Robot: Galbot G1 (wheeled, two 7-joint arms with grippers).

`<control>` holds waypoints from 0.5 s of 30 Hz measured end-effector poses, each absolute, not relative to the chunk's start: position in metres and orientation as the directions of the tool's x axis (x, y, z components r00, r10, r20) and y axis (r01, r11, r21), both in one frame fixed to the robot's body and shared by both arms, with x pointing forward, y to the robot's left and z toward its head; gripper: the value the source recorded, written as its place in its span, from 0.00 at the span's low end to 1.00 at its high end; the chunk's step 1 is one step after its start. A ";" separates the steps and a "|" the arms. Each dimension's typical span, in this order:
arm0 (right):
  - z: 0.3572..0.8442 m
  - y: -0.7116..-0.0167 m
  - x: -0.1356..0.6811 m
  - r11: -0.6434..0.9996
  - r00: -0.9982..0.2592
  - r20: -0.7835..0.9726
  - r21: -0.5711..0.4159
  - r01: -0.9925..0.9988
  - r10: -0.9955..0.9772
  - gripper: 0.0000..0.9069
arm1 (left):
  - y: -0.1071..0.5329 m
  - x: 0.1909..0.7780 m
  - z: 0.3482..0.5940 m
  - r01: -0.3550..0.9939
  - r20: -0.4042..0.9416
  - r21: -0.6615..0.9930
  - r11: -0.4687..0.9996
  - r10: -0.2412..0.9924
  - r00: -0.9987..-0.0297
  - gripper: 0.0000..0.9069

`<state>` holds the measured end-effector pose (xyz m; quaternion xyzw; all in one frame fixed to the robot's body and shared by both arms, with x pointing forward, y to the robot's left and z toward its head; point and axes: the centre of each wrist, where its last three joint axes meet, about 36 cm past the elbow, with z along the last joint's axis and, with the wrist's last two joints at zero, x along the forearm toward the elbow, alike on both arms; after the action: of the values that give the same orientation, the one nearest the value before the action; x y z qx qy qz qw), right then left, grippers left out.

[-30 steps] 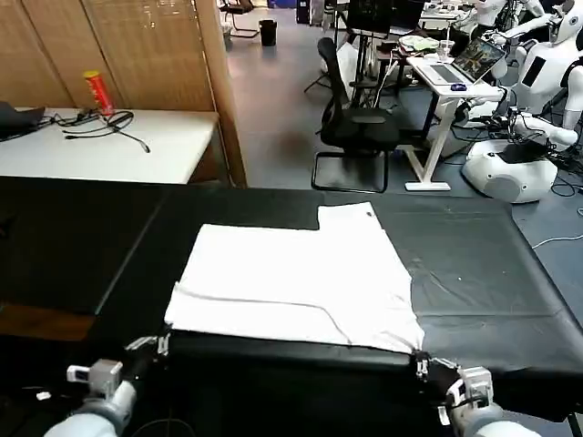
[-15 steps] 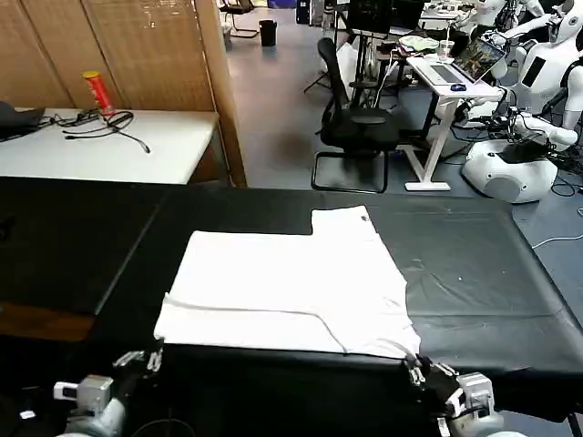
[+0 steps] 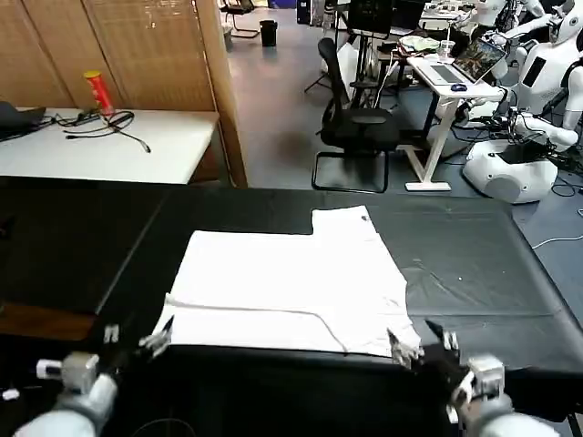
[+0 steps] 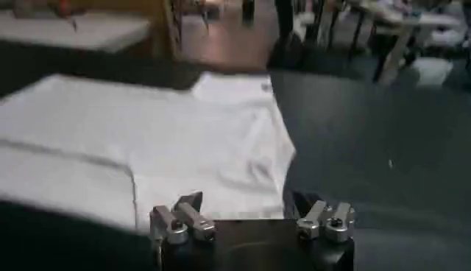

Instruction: Fold and organize the clothes.

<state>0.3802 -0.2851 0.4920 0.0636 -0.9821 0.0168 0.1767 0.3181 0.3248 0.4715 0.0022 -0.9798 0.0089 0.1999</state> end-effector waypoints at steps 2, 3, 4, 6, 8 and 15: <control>0.493 -0.285 0.407 0.992 -0.937 0.332 -0.012 -0.123 -0.112 0.97 | 0.329 0.344 0.469 0.017 0.358 -0.076 0.997 0.043 -0.933 0.97; 0.493 -0.285 0.421 0.993 -0.938 0.329 -0.013 -0.118 -0.107 0.97 | 0.332 0.356 0.468 0.019 0.343 -0.084 0.996 0.047 -0.938 0.97; 0.492 -0.285 0.435 0.994 -0.940 0.328 -0.016 -0.109 -0.097 0.97 | 0.336 0.370 0.466 0.022 0.338 -0.095 0.995 0.053 -0.940 0.97; 0.491 -0.284 0.461 0.995 -0.938 0.336 -0.021 -0.093 -0.081 0.97 | 0.342 0.394 0.463 0.021 0.342 -0.118 0.993 0.060 -0.938 0.97; 0.488 -0.284 0.488 0.996 -0.932 0.357 -0.028 -0.079 -0.064 0.97 | 0.347 0.417 0.460 0.015 0.361 -0.125 0.992 0.060 -0.931 0.97; 0.483 -0.276 0.564 0.998 -0.900 0.434 -0.030 -0.063 -0.043 0.97 | 0.359 0.488 0.453 0.048 0.436 -0.102 0.994 0.088 -0.896 0.97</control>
<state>0.5637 -0.2756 0.4828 0.0272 -0.9744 0.0216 0.2222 0.4882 0.3588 0.4528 -0.0348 -0.9726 0.0445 0.2256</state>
